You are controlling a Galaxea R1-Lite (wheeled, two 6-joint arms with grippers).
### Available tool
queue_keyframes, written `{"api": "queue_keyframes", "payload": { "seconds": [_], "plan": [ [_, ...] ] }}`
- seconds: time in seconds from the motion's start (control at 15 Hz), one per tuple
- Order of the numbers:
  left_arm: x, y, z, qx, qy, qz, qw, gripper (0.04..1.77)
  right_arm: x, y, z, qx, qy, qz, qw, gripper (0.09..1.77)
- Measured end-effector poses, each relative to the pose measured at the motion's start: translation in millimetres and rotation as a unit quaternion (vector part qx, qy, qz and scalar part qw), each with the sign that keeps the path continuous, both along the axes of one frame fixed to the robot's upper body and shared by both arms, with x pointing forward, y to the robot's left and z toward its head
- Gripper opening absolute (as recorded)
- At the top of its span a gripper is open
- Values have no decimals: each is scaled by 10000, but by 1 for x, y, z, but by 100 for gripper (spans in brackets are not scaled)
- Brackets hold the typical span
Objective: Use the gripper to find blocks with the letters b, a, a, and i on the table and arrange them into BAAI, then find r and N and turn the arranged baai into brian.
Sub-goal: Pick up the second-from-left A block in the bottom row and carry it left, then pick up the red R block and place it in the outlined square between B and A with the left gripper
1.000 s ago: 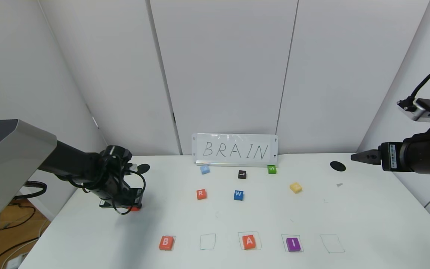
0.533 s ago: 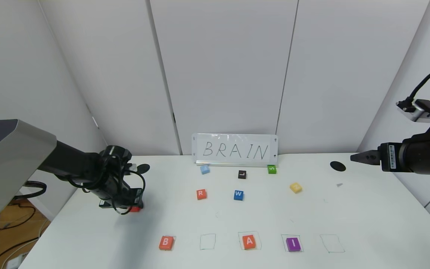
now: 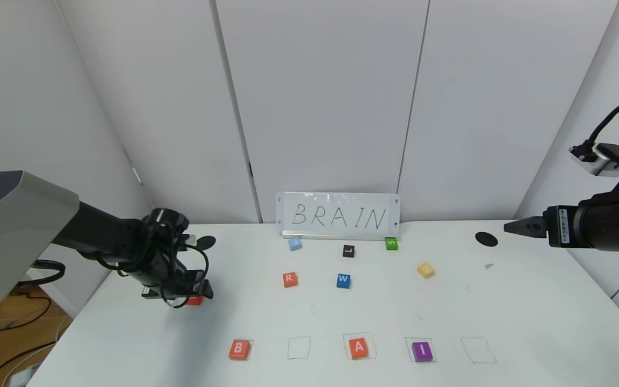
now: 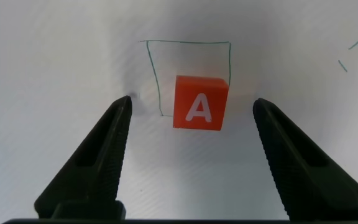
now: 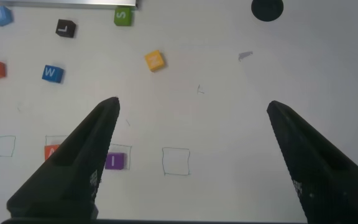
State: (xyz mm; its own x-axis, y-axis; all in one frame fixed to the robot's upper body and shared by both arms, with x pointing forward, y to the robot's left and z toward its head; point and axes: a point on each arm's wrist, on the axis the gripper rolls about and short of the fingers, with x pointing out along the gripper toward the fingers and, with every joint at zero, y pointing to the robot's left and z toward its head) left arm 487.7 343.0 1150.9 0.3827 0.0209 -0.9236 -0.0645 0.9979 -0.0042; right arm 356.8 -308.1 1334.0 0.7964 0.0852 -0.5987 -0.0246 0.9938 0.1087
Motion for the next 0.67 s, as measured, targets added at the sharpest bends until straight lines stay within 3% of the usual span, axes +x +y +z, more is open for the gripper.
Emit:
{"api": "queue_keyframes", "payload": {
  "seconds": [0.67],
  "plan": [
    [0,4,7,226,-228,179,9993,163,0,0,-1,-1,14,3,10000,171]
  ]
}}
